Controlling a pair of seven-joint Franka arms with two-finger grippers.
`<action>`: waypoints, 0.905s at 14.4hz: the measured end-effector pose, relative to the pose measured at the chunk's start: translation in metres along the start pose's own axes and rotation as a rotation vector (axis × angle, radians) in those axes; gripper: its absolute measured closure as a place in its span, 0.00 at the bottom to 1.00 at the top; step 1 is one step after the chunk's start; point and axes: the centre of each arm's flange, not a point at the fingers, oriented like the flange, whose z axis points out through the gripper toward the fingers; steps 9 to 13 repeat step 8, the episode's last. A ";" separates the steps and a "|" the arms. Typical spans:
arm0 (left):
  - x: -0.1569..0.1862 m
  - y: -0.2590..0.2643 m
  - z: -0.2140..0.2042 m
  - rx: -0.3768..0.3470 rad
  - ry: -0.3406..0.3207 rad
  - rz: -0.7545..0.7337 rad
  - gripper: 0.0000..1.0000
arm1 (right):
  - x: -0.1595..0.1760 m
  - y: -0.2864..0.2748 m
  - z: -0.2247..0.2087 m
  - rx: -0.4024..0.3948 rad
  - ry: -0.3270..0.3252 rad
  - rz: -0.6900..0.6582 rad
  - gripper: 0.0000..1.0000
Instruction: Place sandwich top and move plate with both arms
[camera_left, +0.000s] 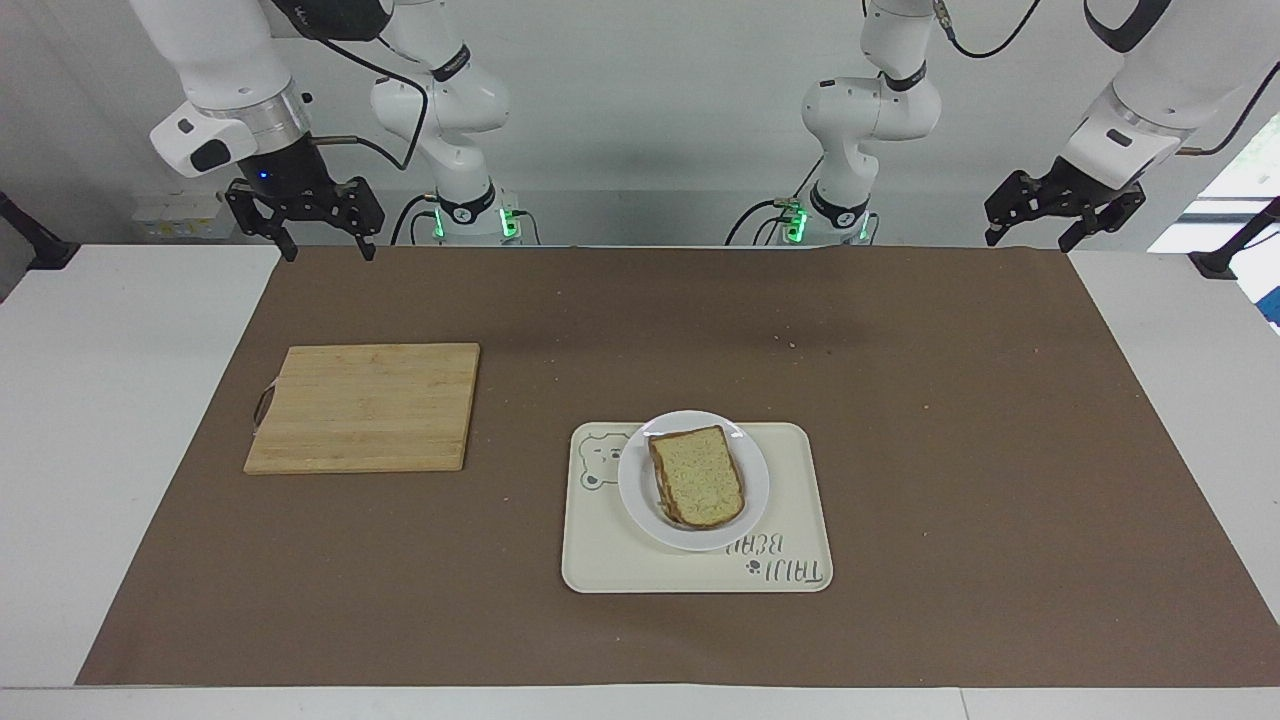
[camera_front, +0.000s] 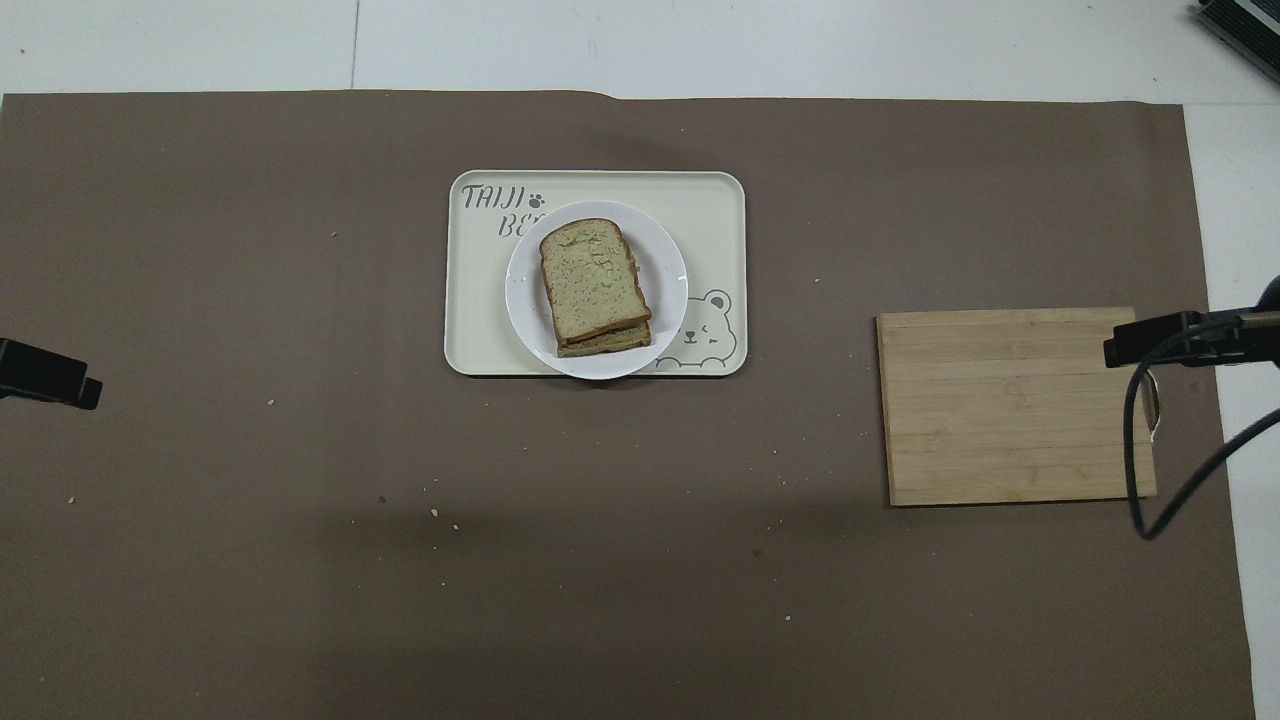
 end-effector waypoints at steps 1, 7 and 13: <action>-0.001 0.000 -0.001 0.000 0.002 0.000 0.00 | 0.000 0.000 0.000 0.000 0.000 0.000 0.00; -0.003 0.002 -0.004 0.000 0.011 0.004 0.00 | 0.000 0.000 0.000 0.000 0.001 -0.001 0.00; -0.003 0.003 -0.003 0.000 0.011 0.005 0.00 | 0.000 0.000 0.000 0.000 0.001 -0.001 0.00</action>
